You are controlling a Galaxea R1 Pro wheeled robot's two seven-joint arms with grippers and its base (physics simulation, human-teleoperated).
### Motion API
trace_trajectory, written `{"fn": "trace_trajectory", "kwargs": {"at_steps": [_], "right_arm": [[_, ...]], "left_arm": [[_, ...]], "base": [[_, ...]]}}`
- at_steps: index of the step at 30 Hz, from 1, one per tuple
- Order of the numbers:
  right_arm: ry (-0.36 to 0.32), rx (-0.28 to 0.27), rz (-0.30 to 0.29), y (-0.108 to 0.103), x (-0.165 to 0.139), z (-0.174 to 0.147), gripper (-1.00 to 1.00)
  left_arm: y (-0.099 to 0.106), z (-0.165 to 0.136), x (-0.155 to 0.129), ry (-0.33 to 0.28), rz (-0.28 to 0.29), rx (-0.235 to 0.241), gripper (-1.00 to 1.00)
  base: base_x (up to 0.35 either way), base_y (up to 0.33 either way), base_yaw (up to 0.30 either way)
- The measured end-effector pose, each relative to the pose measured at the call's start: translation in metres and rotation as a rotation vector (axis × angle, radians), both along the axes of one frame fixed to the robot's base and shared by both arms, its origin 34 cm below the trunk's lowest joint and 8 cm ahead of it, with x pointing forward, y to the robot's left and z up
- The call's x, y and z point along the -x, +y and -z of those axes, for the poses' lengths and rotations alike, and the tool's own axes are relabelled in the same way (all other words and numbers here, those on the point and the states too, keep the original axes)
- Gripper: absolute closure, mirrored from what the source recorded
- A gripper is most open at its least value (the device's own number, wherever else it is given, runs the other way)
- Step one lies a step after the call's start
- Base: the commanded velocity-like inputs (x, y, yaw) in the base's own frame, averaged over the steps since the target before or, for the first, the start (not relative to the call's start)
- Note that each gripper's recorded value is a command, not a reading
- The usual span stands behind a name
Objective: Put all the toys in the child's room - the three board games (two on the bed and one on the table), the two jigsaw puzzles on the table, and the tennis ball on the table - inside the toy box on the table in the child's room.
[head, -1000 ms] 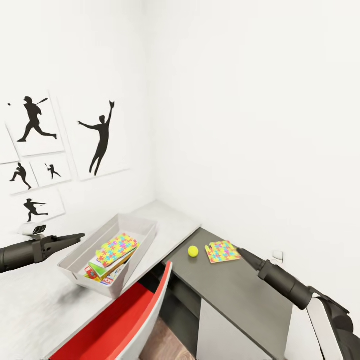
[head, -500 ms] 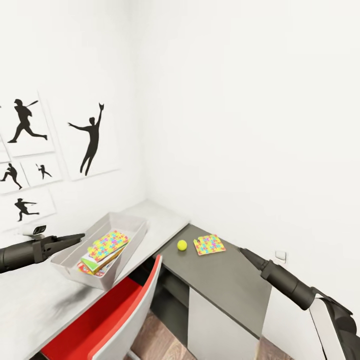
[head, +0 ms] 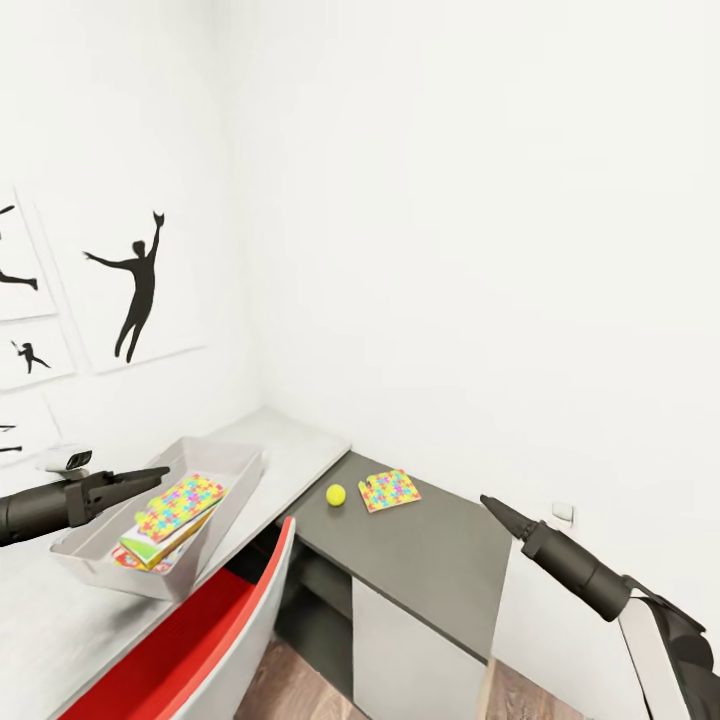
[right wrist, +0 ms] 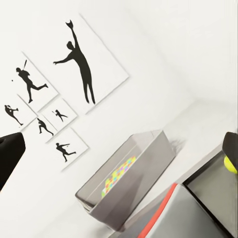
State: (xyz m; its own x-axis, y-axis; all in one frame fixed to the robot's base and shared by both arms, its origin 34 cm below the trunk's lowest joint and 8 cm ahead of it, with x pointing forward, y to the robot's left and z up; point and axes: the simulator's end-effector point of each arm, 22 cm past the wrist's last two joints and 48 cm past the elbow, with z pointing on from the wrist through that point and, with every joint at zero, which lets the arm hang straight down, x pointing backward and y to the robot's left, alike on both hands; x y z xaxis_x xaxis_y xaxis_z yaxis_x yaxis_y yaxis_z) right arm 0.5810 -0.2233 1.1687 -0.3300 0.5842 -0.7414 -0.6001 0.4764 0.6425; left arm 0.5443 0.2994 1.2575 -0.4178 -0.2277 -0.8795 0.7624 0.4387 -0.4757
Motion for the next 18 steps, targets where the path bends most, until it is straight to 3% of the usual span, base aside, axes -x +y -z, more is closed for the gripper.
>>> {"fn": "trace_trajectory", "kwargs": {"at_steps": [4, 14, 18], "right_arm": [[-0.004, -0.002, 0.006, -0.003, 0.000, -0.002, -1.00], [0.001, -0.012, 0.020, -0.009, 0.000, -0.001, -1.00], [0.010, -0.013, 0.023, -0.010, -0.001, 0.003, -1.00]], "left_arm": [[0.000, -0.002, 0.001, -0.005, 0.000, 0.000, -1.00], [0.000, -0.003, 0.002, -0.008, 0.000, 0.000, -1.00], [0.000, -0.003, 0.002, -0.008, 0.000, 0.000, -1.00]], "base": [[0.000, 0.000, -0.200], [0.000, 0.000, -0.056], [0.000, 0.000, -0.204]]}}
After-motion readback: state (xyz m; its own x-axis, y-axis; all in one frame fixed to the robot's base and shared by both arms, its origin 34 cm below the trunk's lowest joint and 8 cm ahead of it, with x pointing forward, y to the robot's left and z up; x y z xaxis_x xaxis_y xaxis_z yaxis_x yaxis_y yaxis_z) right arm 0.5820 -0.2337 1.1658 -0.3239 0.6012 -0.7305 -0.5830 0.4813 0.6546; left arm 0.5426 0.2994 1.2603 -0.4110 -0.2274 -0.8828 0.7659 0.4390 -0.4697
